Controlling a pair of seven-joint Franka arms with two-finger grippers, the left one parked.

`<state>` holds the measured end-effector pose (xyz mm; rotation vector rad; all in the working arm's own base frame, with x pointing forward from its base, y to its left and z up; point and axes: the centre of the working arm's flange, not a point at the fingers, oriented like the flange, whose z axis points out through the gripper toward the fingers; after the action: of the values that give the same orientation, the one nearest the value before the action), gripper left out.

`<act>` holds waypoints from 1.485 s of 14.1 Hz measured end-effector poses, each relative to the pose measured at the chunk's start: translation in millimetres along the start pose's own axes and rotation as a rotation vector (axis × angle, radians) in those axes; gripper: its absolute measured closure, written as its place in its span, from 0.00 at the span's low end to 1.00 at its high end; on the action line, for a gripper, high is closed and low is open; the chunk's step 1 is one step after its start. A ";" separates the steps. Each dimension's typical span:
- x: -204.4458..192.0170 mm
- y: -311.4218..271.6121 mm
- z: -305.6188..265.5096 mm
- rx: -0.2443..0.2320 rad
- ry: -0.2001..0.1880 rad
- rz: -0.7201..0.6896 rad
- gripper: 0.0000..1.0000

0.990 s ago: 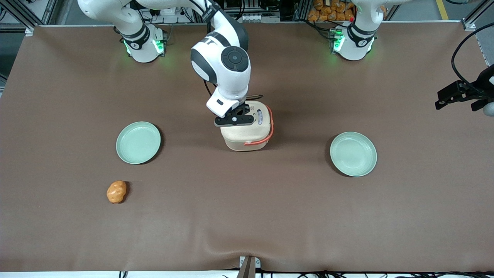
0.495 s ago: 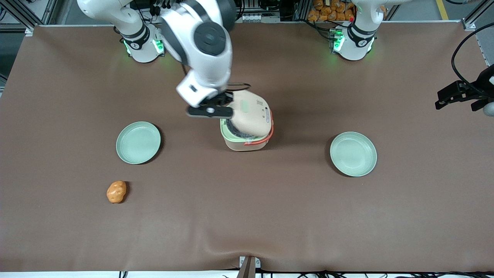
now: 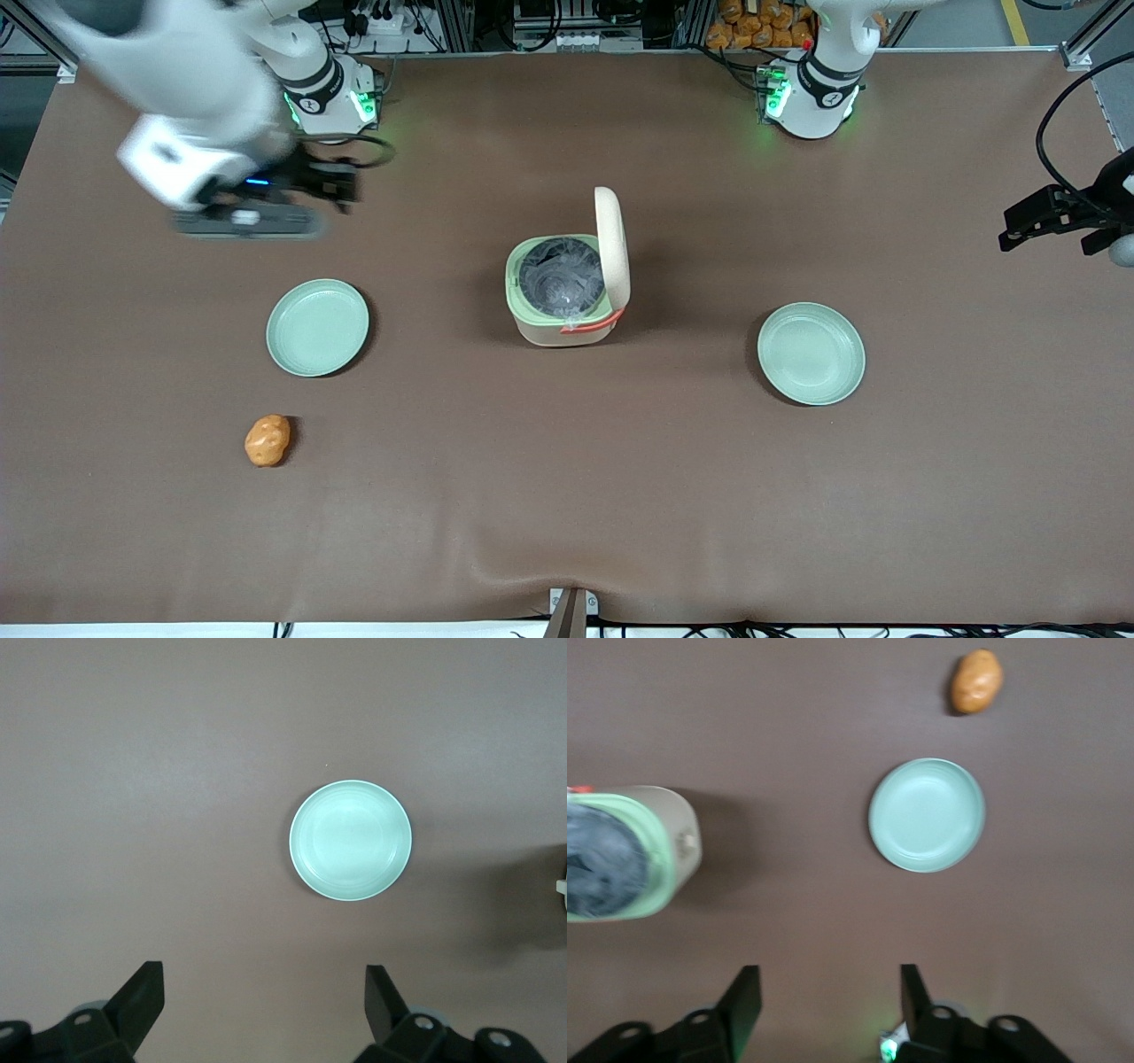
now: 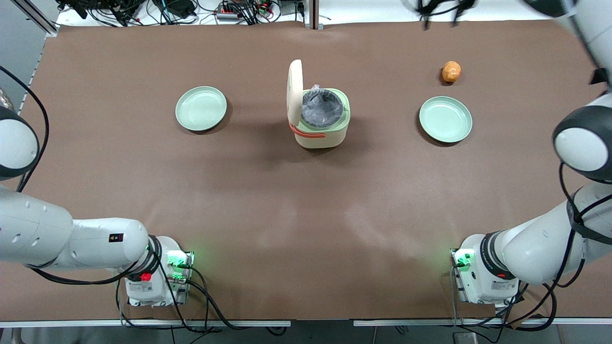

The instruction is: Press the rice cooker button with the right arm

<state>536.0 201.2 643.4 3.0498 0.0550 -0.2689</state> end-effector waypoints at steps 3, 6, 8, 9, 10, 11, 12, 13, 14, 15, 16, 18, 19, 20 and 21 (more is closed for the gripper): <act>6.7 102.8 -8.7 0.034 -0.018 -0.016 0.00; 8.4 176.4 -4.3 0.060 -0.025 0.029 0.00; 7.0 200.6 0.9 0.070 -0.030 0.058 0.00; 6.1 209.1 4.9 0.073 -0.026 0.062 0.00; 5.3 216.8 10.7 0.077 -0.013 0.058 0.00; 3.2 225.3 18.4 0.081 0.011 0.050 0.00; -1.8 233.0 27.5 0.084 0.040 0.044 0.00; -10.7 237.6 36.4 0.087 0.069 0.043 0.00; -23.3 238.6 43.2 0.090 0.092 0.041 0.00; -36.4 237.2 46.3 0.092 0.106 0.039 0.00; -47.2 235.3 44.9 0.092 0.121 0.036 0.00; -59.9 233.5 31.2 0.090 0.164 0.034 0.00; -63.2 233.4 23.7 0.088 0.187 0.034 0.00; -65.3 233.3 16.0 0.086 0.208 0.033 0.00; -66.4 232.8 9.4 0.084 0.224 0.032 0.00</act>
<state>479.0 -33.4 663.6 3.1468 0.0081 0.0748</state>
